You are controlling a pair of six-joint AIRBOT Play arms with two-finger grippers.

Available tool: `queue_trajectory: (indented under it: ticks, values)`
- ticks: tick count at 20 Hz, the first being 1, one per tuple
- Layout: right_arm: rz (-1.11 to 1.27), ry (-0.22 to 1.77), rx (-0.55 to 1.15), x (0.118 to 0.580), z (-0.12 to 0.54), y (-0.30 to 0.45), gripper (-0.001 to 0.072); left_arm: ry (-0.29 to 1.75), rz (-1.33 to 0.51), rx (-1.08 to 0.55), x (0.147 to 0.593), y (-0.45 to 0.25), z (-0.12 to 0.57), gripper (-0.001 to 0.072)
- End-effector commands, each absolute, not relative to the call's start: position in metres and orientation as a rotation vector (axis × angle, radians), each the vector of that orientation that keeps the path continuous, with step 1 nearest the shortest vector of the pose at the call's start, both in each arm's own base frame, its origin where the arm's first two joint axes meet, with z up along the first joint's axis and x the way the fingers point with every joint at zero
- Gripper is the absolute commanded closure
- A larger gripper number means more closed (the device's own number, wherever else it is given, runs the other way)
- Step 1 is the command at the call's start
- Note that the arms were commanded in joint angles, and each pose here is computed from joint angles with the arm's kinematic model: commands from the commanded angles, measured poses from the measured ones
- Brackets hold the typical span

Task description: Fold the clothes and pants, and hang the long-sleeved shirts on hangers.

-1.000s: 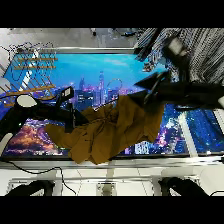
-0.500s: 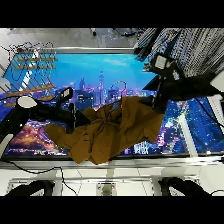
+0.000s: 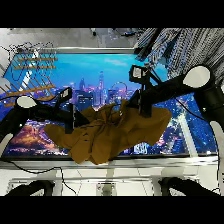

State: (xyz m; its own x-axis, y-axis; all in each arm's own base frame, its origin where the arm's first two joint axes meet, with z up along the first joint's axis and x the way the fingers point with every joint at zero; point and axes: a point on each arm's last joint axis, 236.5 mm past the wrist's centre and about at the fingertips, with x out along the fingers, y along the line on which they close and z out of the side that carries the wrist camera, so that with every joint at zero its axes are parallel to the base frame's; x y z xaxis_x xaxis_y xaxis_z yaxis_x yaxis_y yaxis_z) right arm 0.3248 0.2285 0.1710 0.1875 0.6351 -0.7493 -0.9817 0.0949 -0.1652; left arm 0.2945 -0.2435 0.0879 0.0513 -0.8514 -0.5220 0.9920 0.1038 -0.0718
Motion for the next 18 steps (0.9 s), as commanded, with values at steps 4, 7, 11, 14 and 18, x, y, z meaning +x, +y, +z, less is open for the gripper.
queue_trajectory:
  ticks: [4, 7, 11, 14, 18]
  values:
    - [1.228, 0.619, -0.738, 0.327, 0.174, 0.222, 0.0684, 0.483, -1.446, 0.297, 0.294, -0.248, 0.097, 0.0681]
    - [1.156, 0.630, -0.727, 0.334, 0.178, 0.214, 0.0684, 0.517, -1.379, 0.190, 0.296, -0.244, 0.119, 0.0385]
    - [1.033, 0.619, -0.656, 0.351, 0.195, 0.190, 0.0684, 0.548, -1.077, 0.056, 0.320, -0.189, 0.159, 0.0200]
    - [0.969, 0.589, -0.584, 0.357, 0.212, 0.181, 0.0684, 0.487, -0.926, 0.032, 0.327, -0.148, 0.188, 0.0200]
    - [0.944, 0.566, -0.528, 0.354, 0.226, 0.182, 0.0684, 0.543, -0.924, -0.096, 0.332, -0.156, 0.170, 0.0199]
